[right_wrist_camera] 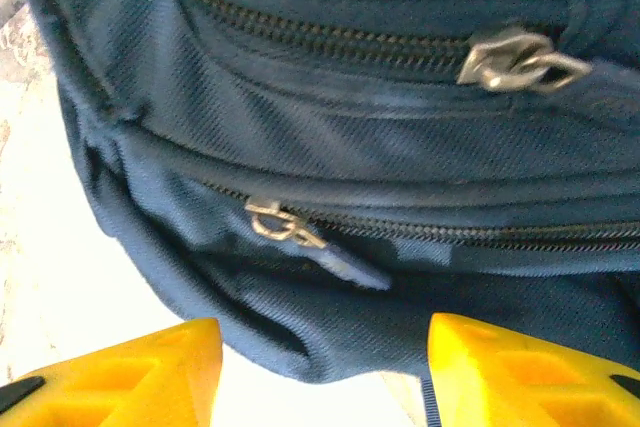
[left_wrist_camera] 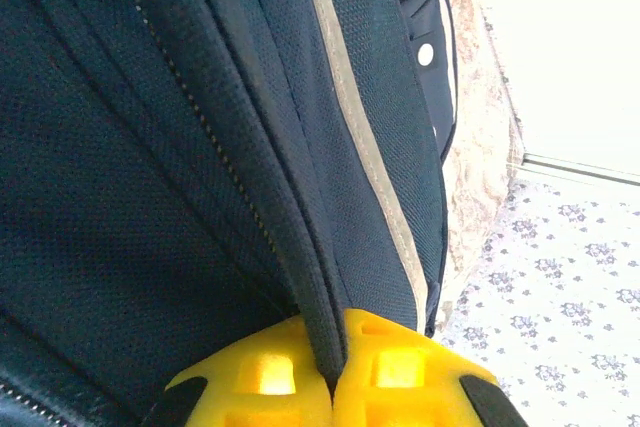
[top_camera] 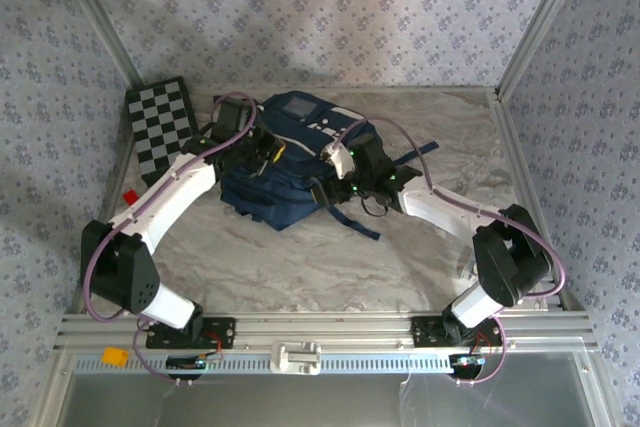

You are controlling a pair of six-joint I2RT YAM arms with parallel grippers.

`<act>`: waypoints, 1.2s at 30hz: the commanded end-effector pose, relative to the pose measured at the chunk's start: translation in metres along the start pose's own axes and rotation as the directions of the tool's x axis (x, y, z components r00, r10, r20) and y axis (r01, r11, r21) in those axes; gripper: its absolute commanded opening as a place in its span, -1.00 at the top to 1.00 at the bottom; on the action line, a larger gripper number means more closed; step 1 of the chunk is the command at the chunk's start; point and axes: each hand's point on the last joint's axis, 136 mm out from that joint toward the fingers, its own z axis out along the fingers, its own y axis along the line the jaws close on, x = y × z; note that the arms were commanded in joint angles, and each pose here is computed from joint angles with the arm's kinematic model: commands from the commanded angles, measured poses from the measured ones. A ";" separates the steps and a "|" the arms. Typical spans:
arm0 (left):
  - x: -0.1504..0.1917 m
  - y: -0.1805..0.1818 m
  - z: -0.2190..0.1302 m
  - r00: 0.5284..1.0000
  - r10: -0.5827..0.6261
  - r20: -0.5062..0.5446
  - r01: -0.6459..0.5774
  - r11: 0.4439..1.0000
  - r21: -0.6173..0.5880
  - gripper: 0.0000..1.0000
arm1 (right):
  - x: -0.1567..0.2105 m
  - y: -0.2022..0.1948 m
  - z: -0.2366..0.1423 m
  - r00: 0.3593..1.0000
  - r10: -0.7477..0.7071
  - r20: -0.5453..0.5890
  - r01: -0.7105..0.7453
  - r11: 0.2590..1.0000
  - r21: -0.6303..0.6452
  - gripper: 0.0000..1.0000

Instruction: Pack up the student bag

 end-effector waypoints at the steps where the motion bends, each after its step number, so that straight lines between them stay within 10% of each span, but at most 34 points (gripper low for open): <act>1: -0.003 -0.077 -0.035 0.999 0.053 0.012 -0.054 0.968 0.243 1.00 | -0.017 -0.001 0.005 0.999 -0.050 0.022 0.049 0.998 0.026 -0.20; 17: -0.006 -0.073 -0.038 0.999 0.033 0.016 -0.036 0.967 0.253 1.00 | -0.032 0.009 0.010 0.989 -0.125 0.084 0.124 0.992 0.015 0.34; 31: -0.013 -0.057 -0.048 0.999 0.027 0.044 -0.036 0.971 0.236 1.00 | -0.011 -0.039 -0.007 0.999 0.017 0.032 -0.025 0.967 0.254 0.92; 36: -0.011 -0.058 -0.049 0.999 0.032 0.031 -0.039 0.968 0.249 1.00 | -0.006 -0.011 -0.006 1.000 -0.015 0.021 0.013 0.994 0.106 0.88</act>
